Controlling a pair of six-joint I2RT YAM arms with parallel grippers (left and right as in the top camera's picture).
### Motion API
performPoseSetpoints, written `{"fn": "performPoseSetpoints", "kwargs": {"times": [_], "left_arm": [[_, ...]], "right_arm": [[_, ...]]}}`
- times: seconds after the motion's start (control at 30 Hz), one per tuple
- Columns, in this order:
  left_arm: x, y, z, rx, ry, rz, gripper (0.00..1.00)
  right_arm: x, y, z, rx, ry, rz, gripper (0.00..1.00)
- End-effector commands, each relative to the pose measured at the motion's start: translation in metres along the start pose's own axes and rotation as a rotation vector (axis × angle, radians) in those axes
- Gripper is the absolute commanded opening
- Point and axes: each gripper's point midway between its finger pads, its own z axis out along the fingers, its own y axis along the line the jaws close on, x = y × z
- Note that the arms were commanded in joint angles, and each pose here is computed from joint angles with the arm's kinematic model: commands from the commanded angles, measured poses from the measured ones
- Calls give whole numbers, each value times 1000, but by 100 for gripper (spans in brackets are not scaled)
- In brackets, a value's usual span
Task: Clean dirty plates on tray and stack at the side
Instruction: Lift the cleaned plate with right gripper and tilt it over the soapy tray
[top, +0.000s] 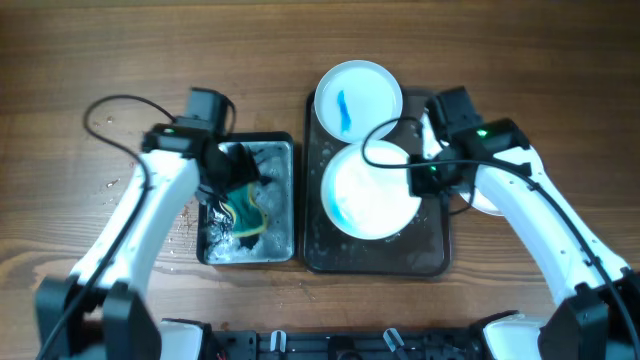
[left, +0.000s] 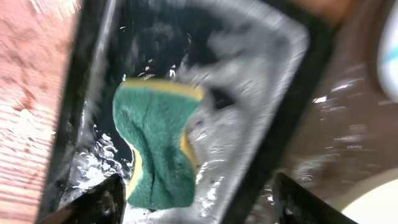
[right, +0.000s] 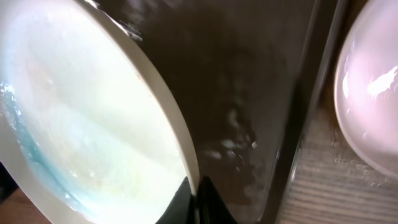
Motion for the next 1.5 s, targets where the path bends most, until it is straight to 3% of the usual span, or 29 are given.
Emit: {"fn": "performPoseSetpoints", "kwargs": {"times": [0.0,0.17,0.3,0.5,0.73,0.9,1.47], "left_arm": [[-26,-9,-66,148,-135,-51,100],[-37,14,-133,256,-298,-148,100],[-32,30,-160,268,-386,-185,100],[-27,31,-167,273,-401,-184,100],[-27,31,-167,273,-400,-184,100],[-27,31,-167,273,-400,-185,100],[-27,31,-167,273,-400,-184,100]], "right_arm": [[-23,34,-30,65,-139,-163,4],[-45,102,-23,120,-292,-346,4],[-56,144,-10,168,-418,-430,4],[-68,180,-52,365,-723,-502,4],[-50,220,-101,565,-949,-657,4],[-37,225,-120,663,-1013,-668,4],[-19,253,-141,699,-1088,-752,4]]}}
